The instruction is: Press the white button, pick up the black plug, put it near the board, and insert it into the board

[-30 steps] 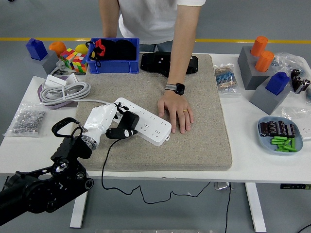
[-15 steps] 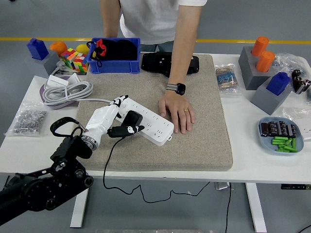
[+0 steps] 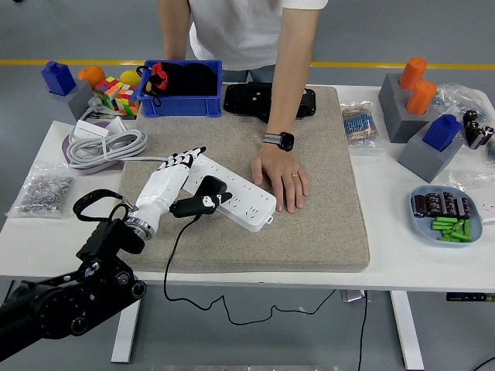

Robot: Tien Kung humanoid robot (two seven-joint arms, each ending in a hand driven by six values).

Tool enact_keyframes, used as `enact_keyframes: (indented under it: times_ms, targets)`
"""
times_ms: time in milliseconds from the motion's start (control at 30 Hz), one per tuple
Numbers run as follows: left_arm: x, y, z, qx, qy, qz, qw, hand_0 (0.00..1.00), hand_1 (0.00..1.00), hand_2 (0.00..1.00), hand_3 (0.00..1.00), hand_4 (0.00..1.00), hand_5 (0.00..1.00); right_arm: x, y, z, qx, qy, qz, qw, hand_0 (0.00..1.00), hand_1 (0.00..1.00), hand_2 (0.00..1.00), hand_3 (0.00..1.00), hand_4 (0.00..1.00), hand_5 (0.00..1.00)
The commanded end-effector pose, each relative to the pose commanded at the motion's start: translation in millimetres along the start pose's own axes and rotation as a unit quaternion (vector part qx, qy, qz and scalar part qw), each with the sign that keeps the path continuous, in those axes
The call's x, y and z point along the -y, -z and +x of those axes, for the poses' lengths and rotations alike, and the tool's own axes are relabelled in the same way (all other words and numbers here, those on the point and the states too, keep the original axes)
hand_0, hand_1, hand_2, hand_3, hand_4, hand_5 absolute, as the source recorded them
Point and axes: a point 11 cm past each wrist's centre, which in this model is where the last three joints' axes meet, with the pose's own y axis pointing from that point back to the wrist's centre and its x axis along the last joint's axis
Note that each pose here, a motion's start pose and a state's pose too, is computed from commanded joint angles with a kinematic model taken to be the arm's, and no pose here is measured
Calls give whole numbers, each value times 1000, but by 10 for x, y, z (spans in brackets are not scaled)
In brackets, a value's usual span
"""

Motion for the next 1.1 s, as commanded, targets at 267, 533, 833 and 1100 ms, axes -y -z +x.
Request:
enact_keyframes:
  times_ms: [267, 533, 833, 1100]
  targets:
    - [-78, -25, 179, -18, -45, -37, 998, 981, 998, 979, 987, 998, 787, 0, 0, 6, 0, -1, 0, 1000, 670, 673, 631, 619, 699, 470]
    - [-273, -14, 317, -10, -54, -93, 994, 893, 883, 803, 793, 984, 676, -2, 10, 21, 2, -2, 1, 1000, 669, 672, 630, 619, 700, 468]
    - [-463, 93, 242, 0, -17, -132, 991, 885, 869, 785, 783, 965, 677, -2, 20, 22, 4, -3, 4, 1000, 669, 672, 630, 619, 700, 468]
    - [-463, 124, 185, 24, 0, -134, 991, 879, 866, 794, 784, 963, 701, -3, 33, 21, 5, -3, 5, 1000, 668, 671, 630, 619, 700, 469]
